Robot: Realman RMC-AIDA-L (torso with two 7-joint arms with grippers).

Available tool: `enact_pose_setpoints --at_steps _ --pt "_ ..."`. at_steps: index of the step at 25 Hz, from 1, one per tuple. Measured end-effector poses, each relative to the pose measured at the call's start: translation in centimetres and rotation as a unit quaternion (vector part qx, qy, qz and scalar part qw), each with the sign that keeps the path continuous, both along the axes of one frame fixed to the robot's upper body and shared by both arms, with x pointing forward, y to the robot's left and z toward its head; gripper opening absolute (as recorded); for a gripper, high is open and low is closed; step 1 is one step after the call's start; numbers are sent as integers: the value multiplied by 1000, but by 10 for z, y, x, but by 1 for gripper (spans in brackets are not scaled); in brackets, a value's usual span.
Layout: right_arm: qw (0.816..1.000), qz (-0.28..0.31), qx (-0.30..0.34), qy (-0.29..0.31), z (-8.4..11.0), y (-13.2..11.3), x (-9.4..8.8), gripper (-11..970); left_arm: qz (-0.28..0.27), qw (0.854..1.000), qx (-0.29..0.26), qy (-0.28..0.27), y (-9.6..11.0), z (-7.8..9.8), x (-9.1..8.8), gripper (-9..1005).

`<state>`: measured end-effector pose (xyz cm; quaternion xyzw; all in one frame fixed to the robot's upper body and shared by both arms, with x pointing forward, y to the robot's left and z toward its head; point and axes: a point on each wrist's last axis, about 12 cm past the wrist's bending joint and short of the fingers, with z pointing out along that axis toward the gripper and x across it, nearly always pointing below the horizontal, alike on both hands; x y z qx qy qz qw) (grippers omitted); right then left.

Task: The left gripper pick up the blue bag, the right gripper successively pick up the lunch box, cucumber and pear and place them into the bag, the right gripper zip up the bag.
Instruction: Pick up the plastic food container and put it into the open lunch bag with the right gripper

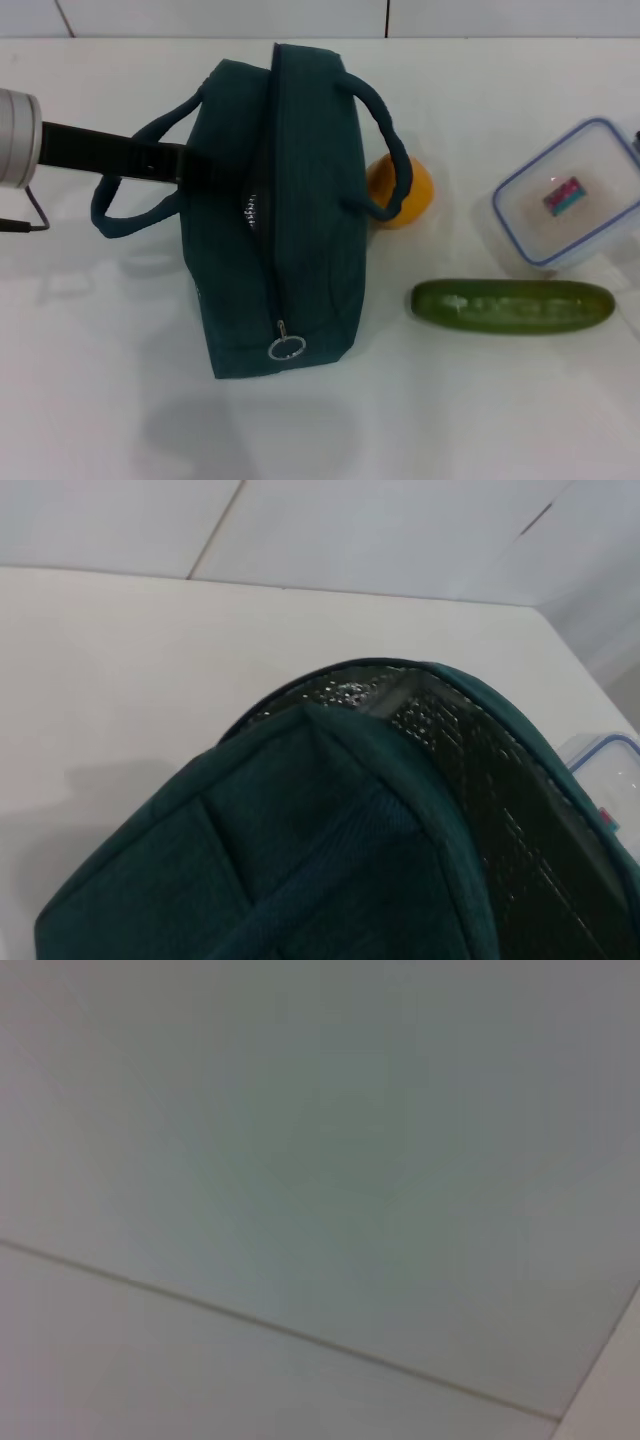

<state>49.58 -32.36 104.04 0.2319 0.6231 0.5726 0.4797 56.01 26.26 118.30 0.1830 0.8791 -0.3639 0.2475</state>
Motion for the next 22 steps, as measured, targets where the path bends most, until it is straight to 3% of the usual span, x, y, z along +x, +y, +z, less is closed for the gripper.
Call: enact_pose_setpoints --at_steps 13,17,22 --pt "995 -36 73 -57 18 -20 -10 97 -8 1000 -22 -11 -2 4 -2 40" --pt "991 -22 97 -88 29 -15 -4 97 -10 1000 -22 -13 -3 6 -1 40" --pt "977 39 136 -162 59 8 20 97 -25 999 -30 -15 -9 9 -1 40"
